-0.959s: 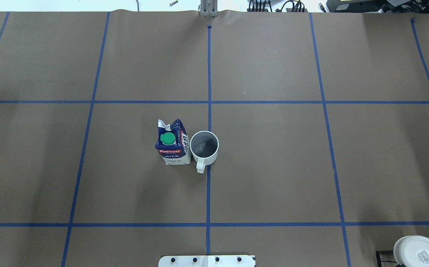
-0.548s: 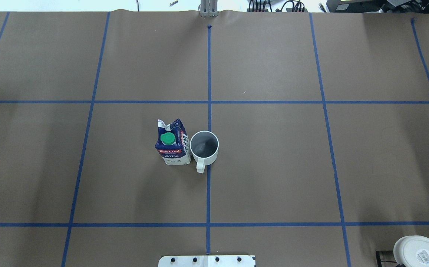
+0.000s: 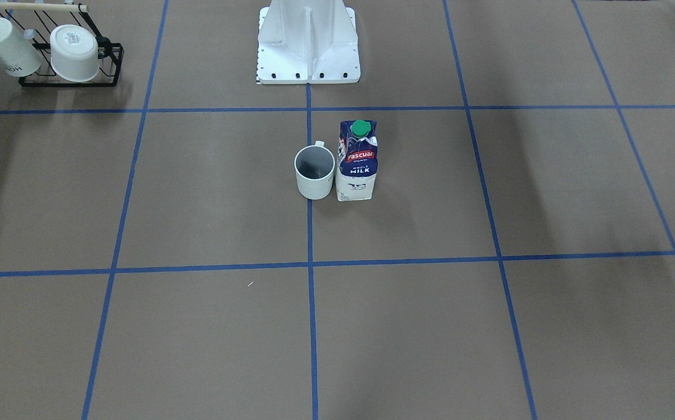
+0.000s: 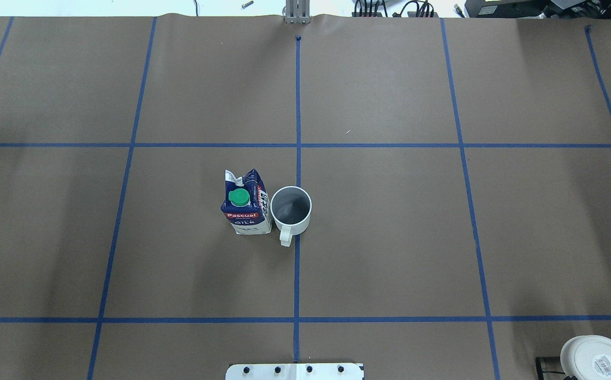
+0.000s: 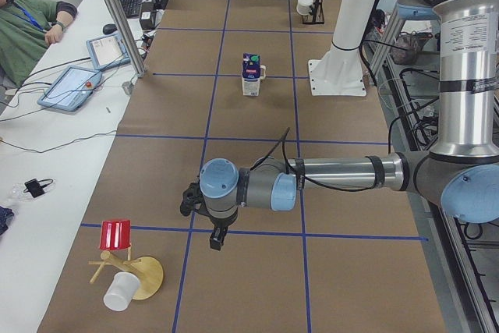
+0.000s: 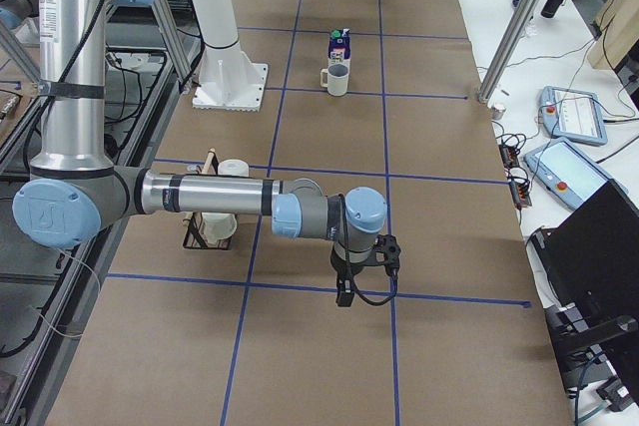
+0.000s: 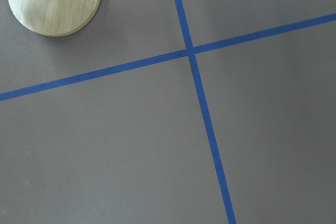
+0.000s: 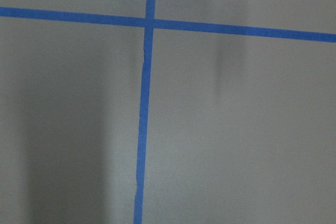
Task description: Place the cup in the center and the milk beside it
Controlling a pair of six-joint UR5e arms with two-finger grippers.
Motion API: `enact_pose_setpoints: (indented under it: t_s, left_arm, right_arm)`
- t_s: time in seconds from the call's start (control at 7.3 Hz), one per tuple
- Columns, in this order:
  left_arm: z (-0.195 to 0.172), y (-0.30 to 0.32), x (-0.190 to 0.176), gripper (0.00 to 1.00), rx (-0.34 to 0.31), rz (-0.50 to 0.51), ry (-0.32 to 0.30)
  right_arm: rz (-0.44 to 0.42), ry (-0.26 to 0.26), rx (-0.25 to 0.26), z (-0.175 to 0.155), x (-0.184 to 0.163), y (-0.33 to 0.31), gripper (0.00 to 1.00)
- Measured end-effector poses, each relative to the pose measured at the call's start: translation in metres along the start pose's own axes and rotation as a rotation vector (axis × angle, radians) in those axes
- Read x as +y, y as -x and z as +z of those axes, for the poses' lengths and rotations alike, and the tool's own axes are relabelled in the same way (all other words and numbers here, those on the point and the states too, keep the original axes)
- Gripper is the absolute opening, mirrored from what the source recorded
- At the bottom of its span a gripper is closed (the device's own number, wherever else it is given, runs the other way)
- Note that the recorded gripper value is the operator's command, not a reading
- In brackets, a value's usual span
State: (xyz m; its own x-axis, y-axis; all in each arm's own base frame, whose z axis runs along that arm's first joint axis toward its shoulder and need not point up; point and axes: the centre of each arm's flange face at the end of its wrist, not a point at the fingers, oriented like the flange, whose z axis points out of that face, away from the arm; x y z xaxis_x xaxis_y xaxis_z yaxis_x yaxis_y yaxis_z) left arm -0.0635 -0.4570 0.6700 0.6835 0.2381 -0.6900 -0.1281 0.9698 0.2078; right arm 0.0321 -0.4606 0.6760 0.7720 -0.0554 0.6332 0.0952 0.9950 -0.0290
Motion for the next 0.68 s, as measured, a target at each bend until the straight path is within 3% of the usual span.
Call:
enact_pose_setpoints:
  t_s: [0.68]
  left_arm:
    - [0.001, 0.0007, 0.0021, 0.99, 0.001, -0.003, 0.002]
  right_arm:
    - [0.0, 0.001, 0.0, 0.0005, 0.0007, -0.0004, 1.0]
